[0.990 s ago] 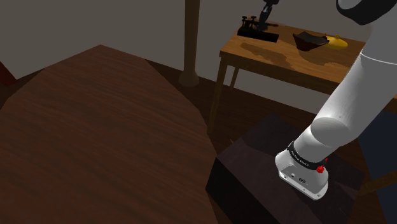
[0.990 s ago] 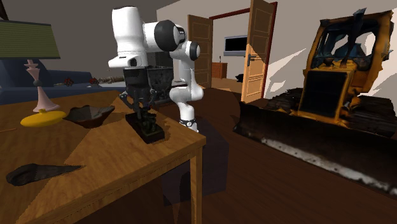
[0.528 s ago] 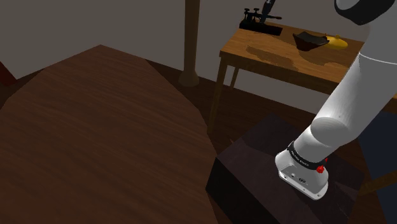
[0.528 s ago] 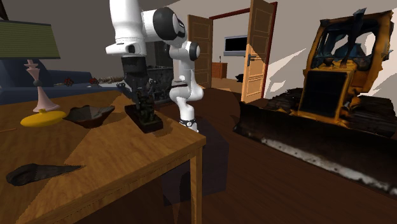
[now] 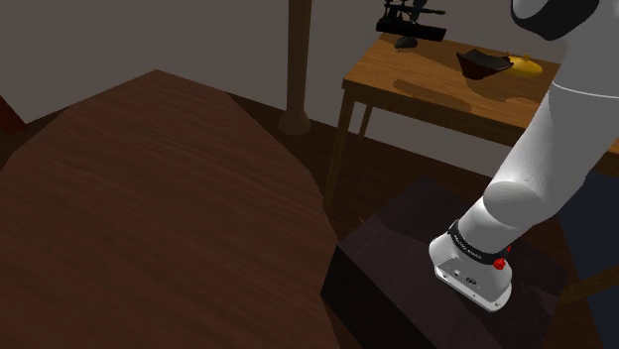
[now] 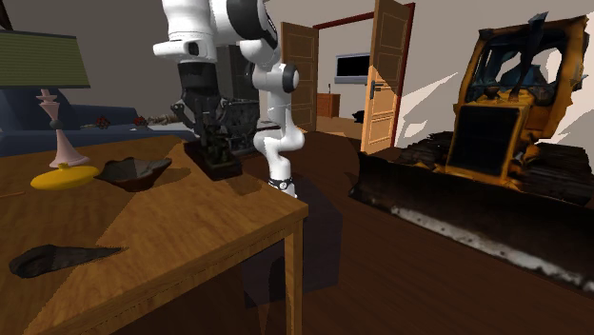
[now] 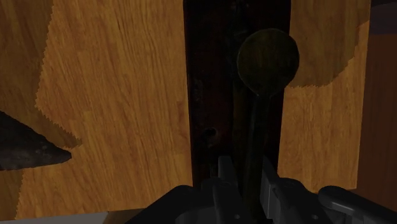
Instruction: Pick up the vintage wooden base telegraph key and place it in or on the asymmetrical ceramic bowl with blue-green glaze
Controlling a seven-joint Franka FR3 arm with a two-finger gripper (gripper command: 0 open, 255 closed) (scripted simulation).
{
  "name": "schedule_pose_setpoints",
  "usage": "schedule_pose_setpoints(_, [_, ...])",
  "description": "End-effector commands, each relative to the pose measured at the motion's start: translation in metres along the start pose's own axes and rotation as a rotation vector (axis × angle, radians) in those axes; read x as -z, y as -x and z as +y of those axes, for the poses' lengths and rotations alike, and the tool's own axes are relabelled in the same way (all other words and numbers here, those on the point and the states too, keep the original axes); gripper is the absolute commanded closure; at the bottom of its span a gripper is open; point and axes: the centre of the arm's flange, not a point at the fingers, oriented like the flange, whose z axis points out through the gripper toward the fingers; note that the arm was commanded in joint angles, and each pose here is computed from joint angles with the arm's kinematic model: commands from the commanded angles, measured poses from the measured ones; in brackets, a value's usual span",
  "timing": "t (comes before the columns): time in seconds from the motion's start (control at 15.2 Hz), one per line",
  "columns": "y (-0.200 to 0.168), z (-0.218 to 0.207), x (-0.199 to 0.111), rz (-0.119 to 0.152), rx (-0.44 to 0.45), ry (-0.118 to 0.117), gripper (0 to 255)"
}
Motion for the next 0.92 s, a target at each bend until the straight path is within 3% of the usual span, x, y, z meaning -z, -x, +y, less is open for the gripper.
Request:
schedule_pose_setpoints(0.0, [-0.001, -0.001, 0.01, 0.0, 0.0, 0.0, 255])
schedule_pose_setpoints(0.26, [-0.002, -0.001, 0.03, 0.0, 0.0, 0.0, 255])
schedule_pose_setpoints(0.86, [0.101, 0.057, 0.043, 0.0, 0.0, 0.0, 255])
